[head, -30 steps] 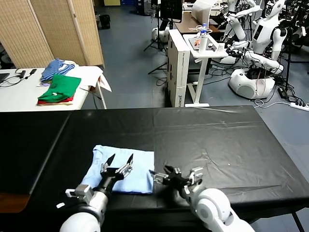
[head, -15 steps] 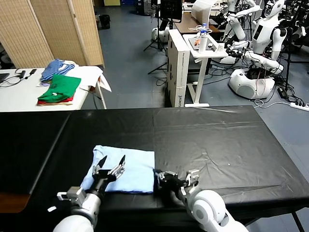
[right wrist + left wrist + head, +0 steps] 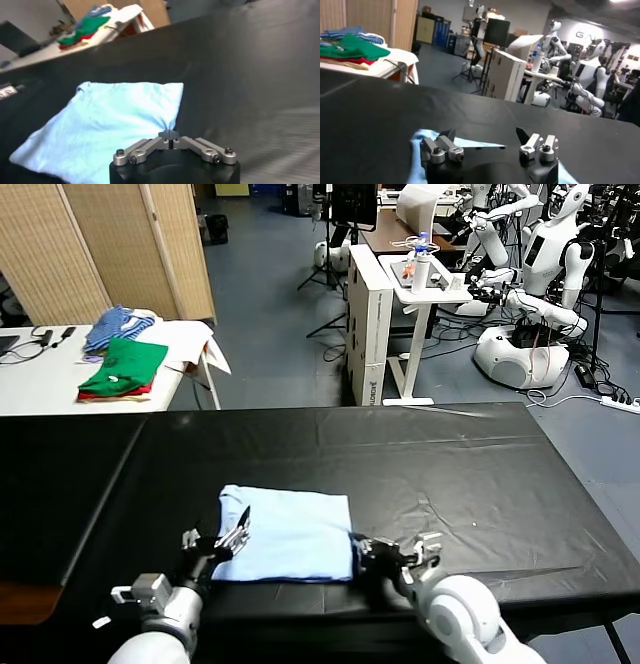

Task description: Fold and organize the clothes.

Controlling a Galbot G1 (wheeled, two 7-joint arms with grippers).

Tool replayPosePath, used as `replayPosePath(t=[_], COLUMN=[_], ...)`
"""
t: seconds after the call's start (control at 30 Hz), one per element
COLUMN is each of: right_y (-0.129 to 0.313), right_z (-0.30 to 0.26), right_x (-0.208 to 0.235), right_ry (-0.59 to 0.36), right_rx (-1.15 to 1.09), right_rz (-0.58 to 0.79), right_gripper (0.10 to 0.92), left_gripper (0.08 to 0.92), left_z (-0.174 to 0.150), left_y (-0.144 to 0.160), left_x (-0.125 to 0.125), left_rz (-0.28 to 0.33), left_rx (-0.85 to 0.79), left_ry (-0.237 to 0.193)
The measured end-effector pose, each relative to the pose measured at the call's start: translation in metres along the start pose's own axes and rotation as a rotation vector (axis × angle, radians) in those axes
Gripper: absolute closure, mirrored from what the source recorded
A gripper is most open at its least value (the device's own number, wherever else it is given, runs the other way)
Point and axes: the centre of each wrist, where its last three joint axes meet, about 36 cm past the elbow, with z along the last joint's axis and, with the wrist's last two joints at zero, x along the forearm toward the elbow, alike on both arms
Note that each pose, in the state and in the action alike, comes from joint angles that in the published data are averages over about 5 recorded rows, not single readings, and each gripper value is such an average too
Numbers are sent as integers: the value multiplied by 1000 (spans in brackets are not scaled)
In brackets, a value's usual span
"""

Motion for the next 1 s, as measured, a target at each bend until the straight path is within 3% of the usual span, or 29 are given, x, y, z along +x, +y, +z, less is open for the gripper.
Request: replayPosePath(t=[0.13,0.23,0.5,0.6,0.7,1.0], right_y=[-9,-13,-14,-13,-12,0], right_z=[-10,-15,-19,-19,-18,10], right_x=[13,20,33,38,45,80], right_ry=[-10,-17,-43,-87,-150,-330], right_rx=[31,53,108,143,185,288], right_rz=[21,32,71,101,146,237], right_gripper=[879,799,303,165,122,115], left_gripper=[92,92,92,92,92,92], left_z=[0,-1,-1,-2,-6,-9], left_y=[1,2,14,16,17,20], left_x=[1,3,11,16,24,57], left_rz=[-14,-23,-38,-53,-68,-73], left_rx=[2,1,-9,-15,-22,-60], left_ry=[-2,-14,-80,-66,-31,36])
